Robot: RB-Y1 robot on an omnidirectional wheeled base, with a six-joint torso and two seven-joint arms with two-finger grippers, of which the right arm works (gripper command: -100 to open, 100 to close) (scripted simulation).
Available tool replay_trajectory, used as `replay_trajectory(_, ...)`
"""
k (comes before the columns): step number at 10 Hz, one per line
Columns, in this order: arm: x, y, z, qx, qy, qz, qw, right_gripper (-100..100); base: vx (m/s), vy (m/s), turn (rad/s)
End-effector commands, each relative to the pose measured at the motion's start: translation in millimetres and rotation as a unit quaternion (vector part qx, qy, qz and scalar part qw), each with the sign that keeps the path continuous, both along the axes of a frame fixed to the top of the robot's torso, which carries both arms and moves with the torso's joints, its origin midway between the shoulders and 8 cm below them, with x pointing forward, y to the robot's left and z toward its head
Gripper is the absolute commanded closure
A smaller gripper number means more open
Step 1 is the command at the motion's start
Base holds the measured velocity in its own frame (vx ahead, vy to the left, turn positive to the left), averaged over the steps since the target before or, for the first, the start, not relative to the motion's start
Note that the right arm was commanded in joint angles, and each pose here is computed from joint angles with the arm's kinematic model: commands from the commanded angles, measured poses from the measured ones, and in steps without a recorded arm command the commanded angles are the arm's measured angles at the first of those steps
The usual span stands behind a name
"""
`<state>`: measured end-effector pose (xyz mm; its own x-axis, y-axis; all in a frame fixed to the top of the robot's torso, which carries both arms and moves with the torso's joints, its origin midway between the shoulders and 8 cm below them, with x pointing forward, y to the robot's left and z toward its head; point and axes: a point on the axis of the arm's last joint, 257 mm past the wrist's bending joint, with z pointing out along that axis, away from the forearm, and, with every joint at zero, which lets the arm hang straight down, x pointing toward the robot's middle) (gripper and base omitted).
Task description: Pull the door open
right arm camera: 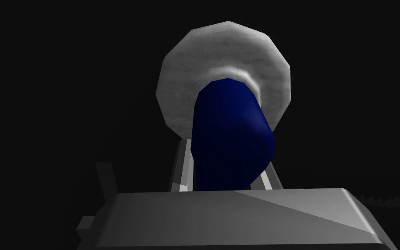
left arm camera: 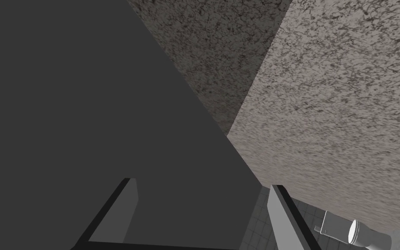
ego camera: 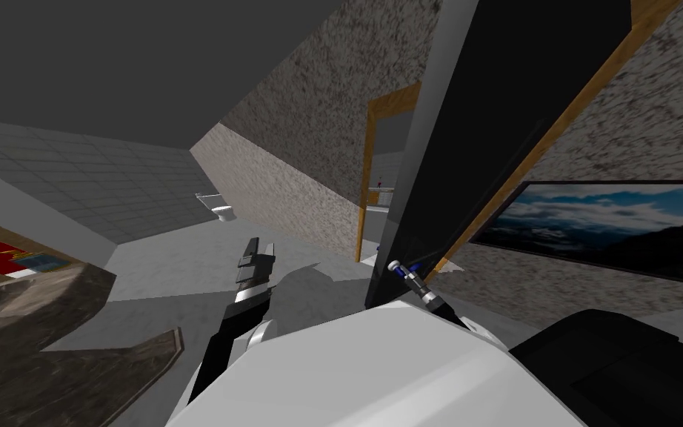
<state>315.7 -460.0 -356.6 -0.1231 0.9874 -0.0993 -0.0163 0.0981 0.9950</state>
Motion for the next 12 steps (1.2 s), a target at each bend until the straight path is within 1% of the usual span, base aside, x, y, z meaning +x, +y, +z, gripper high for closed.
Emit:
replay_trajectory(1, 2.1, 8.0, -1.3, -0.003, 0.001, 0.004, 1.0000, 100, -0.199, -0.053, 0.066)
replay_trajectory(4, 9.8, 18.8, -0.3, -0.008, -0.002, 0.007, 0.9999, 100, -0.167, -0.050, 0.049)
replay_trajectory(6, 13.1, 23.7, 0.1, -0.009, -0.003, 0.008, 0.9999, 100, -0.119, -0.055, 0.052)
replay_trajectory(8, 19.5, 34.2, 0.9, -0.011, -0.004, 0.011, 0.9999, 100, -0.151, -0.089, 0.076)
replay_trajectory(10, 25.5, 45.2, 1.5, -0.011, -0.004, 0.014, 0.9998, 100, -0.218, -0.101, 0.131)
replay_trajectory(12, 29.4, 53.3, 1.9, -0.010, -0.004, 0.015, 0.9998, 100, -0.135, -0.093, 0.045)
